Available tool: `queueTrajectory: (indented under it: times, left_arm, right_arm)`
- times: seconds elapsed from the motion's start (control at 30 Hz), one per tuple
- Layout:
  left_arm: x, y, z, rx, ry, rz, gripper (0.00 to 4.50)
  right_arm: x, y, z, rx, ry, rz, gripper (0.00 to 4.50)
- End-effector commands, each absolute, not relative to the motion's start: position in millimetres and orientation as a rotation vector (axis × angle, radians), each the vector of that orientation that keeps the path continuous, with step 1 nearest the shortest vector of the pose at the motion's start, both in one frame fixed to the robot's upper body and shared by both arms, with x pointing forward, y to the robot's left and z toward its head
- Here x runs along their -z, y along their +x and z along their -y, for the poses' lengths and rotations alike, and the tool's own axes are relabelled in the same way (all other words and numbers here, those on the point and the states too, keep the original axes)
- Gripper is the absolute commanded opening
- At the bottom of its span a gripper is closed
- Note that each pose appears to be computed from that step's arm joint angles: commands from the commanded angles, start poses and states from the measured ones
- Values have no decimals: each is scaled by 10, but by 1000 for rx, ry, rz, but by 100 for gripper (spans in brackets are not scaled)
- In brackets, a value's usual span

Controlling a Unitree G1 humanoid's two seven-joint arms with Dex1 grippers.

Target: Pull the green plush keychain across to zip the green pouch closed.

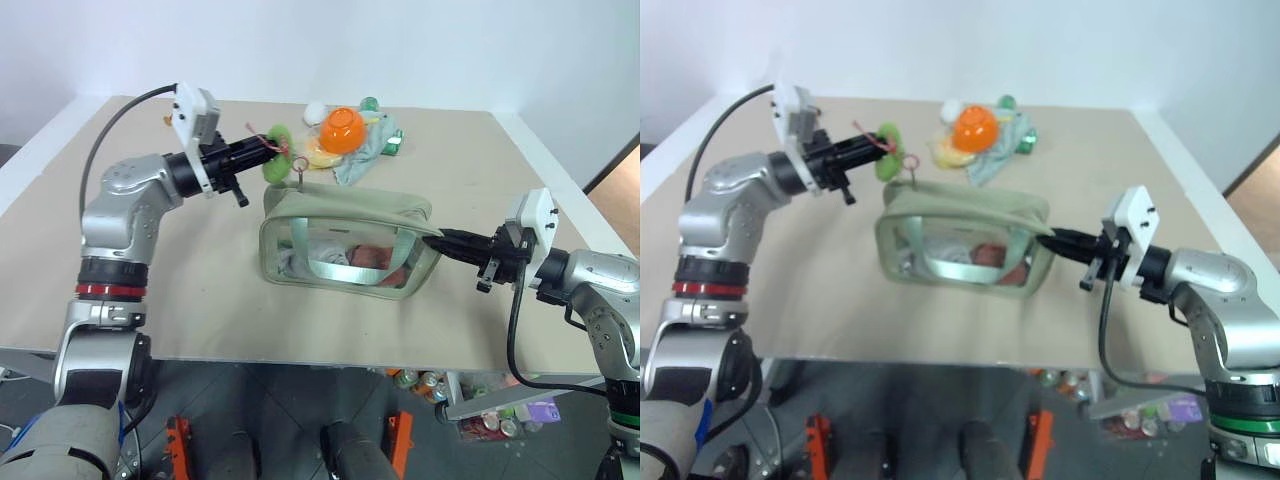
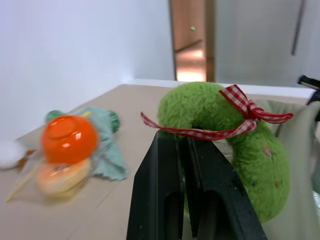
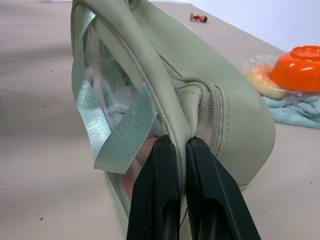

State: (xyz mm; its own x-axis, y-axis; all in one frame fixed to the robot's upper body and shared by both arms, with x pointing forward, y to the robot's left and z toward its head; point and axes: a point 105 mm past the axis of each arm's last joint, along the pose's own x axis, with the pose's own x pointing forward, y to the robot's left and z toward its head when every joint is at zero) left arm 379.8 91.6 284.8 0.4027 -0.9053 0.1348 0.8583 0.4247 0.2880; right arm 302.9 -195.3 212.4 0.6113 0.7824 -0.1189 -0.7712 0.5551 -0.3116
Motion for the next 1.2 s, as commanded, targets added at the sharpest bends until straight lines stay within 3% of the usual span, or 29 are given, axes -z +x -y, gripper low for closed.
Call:
queueTrajectory:
  times: [0.03, 0.33, 0.6, 0.8, 0.83, 1.07, 1.2]
  left_arm:
    - [-3002, 3750, -690, 1183, 276, 345, 5]
    - [-2892, 3705, -336, 1314, 418, 317, 5]
    - [-2719, 3546, -347, 1437, 574, 287, 5]
    - [-2799, 3551, -404, 1430, 584, 313, 5]
    - [-2801, 3547, -408, 1432, 595, 314, 74]
    - [-2835, 3509, -449, 1446, 655, 339, 296]
    - [-2823, 3516, -527, 1433, 708, 336, 444]
  right_arm:
    - [-2248, 2997, 1960, -902, -380, 83, 0]
    - [-2246, 2991, 1957, -900, -380, 83, 0]
    - [-2235, 2997, 1951, -903, -381, 80, 0]
    - [-2240, 3024, 1936, -909, -381, 84, 0]
    - [-2238, 3025, 1932, -912, -381, 84, 0]
    - [-2233, 3036, 1913, -922, -383, 86, 0]
    - [-2233, 3040, 1912, -926, -384, 85, 0]
